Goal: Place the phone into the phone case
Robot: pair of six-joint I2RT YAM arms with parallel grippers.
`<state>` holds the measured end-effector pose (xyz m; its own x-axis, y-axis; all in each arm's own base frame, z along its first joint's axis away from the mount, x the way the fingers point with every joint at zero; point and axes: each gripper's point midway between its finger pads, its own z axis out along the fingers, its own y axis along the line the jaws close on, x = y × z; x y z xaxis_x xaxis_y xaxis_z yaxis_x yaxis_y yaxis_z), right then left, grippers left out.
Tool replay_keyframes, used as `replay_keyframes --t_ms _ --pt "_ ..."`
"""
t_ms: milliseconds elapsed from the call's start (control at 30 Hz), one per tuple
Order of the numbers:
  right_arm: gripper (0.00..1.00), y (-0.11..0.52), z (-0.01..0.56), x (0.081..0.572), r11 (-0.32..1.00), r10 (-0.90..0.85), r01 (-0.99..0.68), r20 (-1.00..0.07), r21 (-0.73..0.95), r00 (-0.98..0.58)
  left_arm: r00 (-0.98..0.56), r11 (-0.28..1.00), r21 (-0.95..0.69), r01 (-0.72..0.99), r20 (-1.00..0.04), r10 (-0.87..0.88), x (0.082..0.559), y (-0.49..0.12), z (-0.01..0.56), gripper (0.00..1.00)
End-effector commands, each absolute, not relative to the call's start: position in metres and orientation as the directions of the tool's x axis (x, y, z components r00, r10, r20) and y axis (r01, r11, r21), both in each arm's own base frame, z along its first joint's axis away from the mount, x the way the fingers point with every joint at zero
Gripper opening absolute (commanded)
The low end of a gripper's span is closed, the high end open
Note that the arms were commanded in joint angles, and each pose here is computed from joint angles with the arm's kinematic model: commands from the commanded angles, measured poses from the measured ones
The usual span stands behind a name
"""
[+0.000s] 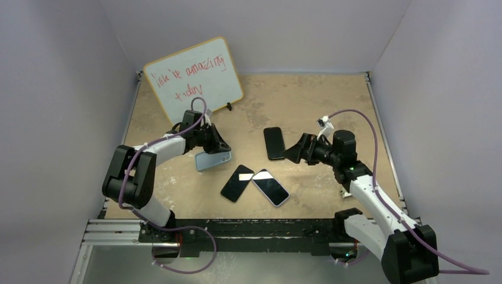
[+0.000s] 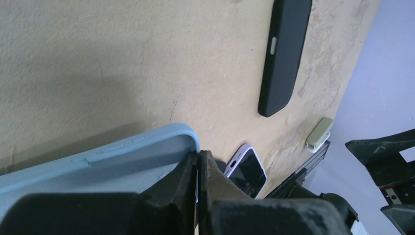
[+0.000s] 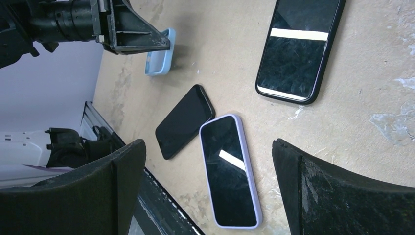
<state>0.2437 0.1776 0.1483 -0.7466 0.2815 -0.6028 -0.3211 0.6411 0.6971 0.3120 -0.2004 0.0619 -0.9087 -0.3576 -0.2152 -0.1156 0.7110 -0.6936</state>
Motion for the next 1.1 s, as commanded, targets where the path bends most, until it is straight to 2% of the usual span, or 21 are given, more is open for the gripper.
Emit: replay_keyframes --t_ms 0,167,333,400,733,933,1067 --pt "0.99 0.178 0.153 0.241 0.642 0.279 -0.331 -0.613 0.691 -0.739 -0.883 0.651 -0.756 -0.062 -0.262 -0.389 0.333 -0.215 0.078 0.08" --pt "0.99 0.183 0.154 0.234 0.637 0.282 -0.322 -0.6 0.7 -0.748 -0.893 0.709 -0.703 -0.054 -0.284 -0.35 0.332 -0.207 0.081 0.45" --pt "0.99 0.191 0.147 0.225 0.632 0.288 -0.282 -0.556 0.722 -0.78 -0.899 0.835 -0.55 -0.013 -0.36 -0.251 0.317 -0.179 0.09 0.68" --pt "0.98 0.201 0.144 0.219 0.625 0.283 -0.27 -0.535 0.732 -0.796 -0.902 0.854 -0.52 0.0 -0.368 -0.225 0.305 -0.172 0.094 0.74" --pt "0.95 0.25 0.129 0.181 0.593 0.231 -0.286 -0.5 0.753 -0.835 -0.921 0.87 -0.47 0.15 -0.387 -0.051 0.235 -0.189 0.088 0.78" --pt "0.93 0.261 0.116 0.159 0.578 0.218 -0.259 -0.452 0.774 -0.865 -0.926 0.869 -0.441 0.225 -0.375 0.049 0.218 -0.214 0.069 0.78" --pt "0.93 0.263 0.114 0.152 0.589 0.21 -0.265 -0.461 0.764 -0.862 -0.91 0.877 -0.388 0.283 -0.399 0.117 0.218 -0.227 0.061 0.8"
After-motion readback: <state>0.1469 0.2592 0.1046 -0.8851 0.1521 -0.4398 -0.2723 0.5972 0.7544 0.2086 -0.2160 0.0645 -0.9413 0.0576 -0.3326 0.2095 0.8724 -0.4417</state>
